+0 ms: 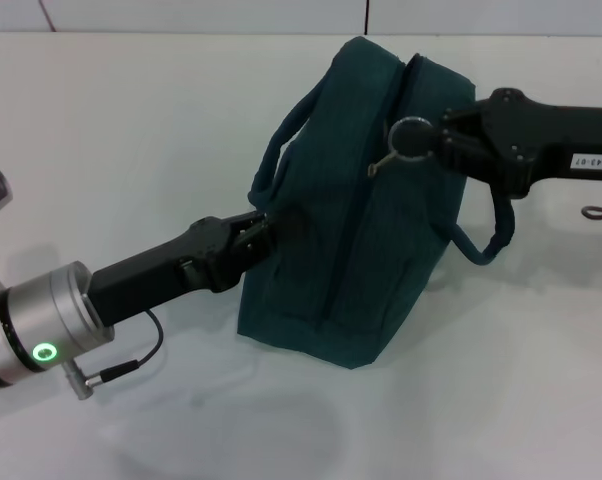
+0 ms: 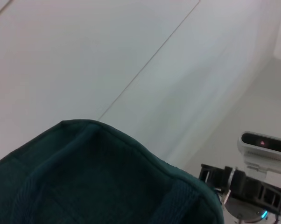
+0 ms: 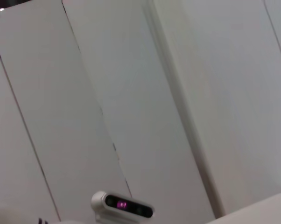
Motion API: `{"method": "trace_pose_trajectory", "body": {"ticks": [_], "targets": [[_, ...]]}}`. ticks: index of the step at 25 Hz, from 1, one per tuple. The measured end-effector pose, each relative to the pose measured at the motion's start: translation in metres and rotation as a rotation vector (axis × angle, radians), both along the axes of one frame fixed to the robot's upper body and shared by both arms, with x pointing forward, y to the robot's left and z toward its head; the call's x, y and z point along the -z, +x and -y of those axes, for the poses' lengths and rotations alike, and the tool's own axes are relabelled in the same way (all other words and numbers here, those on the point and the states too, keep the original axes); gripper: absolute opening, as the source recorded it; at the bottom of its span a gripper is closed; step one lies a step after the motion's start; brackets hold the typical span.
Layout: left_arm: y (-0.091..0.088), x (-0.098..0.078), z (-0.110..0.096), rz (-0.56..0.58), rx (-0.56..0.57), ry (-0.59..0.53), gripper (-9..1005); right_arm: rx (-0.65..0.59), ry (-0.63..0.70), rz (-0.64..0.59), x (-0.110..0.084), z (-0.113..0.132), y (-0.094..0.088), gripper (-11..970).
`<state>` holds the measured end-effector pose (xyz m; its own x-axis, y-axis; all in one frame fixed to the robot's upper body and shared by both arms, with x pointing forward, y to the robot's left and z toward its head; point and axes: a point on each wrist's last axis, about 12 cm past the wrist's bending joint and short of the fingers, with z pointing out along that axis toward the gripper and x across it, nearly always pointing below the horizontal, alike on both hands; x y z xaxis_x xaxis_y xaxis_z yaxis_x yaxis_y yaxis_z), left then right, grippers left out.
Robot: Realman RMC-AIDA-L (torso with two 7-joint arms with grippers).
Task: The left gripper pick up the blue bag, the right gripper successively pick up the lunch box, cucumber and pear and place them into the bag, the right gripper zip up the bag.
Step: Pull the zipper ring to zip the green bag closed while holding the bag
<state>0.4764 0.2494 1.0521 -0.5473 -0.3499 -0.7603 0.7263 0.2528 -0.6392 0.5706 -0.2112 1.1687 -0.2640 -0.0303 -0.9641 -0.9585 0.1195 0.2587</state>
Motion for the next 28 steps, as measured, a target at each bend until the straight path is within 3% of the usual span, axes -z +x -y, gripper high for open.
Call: {"method": "trace_pose_trajectory", "body": {"ticks": [14,28], "targets": [[-0.005,0.000,0.003,0.006,0.045,0.000,47,0.115,-0.004,0.033,0.006,0.003,0.011,26],[-0.007,0.001,0.000,0.022,0.032,0.005,47,0.163,0.050,0.081,-0.002,0.005,0.019,32]]}}
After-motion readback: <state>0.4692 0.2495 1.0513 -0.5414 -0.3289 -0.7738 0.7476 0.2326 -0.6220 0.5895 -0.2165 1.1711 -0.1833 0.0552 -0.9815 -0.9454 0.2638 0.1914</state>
